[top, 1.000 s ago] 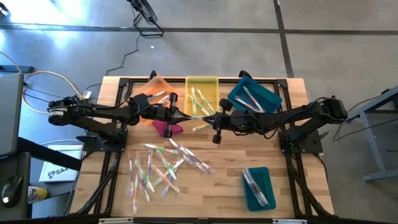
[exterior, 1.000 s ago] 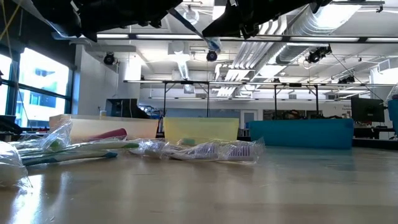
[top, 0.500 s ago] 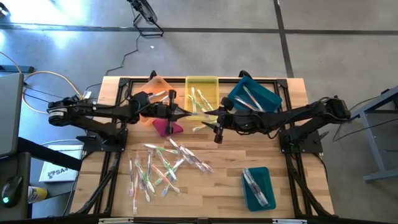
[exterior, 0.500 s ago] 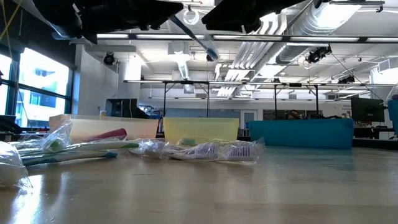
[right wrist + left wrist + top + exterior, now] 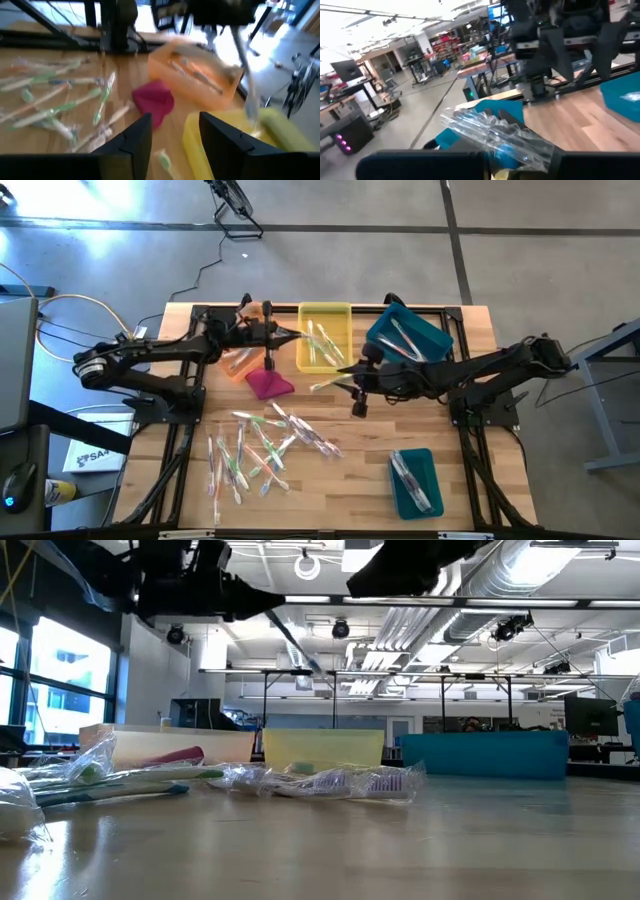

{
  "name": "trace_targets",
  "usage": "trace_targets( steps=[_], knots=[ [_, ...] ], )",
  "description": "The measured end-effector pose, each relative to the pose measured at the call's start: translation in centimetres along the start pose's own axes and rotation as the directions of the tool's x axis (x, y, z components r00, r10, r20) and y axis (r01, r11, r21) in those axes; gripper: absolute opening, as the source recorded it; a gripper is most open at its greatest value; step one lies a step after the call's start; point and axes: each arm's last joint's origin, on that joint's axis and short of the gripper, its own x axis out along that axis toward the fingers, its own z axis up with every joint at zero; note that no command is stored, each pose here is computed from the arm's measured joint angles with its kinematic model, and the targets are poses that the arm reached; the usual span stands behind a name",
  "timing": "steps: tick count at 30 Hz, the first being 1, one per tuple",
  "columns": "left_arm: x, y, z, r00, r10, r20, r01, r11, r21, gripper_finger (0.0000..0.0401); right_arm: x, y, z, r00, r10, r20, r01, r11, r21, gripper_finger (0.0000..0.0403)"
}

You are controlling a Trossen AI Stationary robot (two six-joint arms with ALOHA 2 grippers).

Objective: Pick & Place Toothbrushes
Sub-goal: Put the blue toothbrush into the orange bin

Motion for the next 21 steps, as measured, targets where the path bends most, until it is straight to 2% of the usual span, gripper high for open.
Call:
trace_targets(
  steps=[7,12,18,21],
  knots=[
    [-2.7,2.4,0.4,0.996,0.070,-0.060,-0.071,0.997,-0.003,0.0009,-0.1,-0.1,-1.7,0.987,-0.003,-0.162,0.015,0.997,0.073,0.0121],
    [-5.4,3.5,0.8,0.976,0.135,-0.168,-0.145,0.988,-0.048,0.0009,-0.2,-0.1,-2.3,0.974,0.004,-0.229,0.025,0.992,0.124,0.0080],
    [-8.0,3.8,0.9,0.940,0.182,-0.290,-0.225,0.967,-0.121,0.0009,-0.3,-0.1,-2.7,0.965,0.006,-0.261,0.027,0.992,0.124,0.0016],
    [-8.7,3.8,1.0,0.929,0.195,-0.315,-0.252,0.956,-0.150,0.0009,-0.3,-0.1,-2.7,0.965,0.006,-0.263,0.026,0.992,0.120,0.0006]
  ],
)
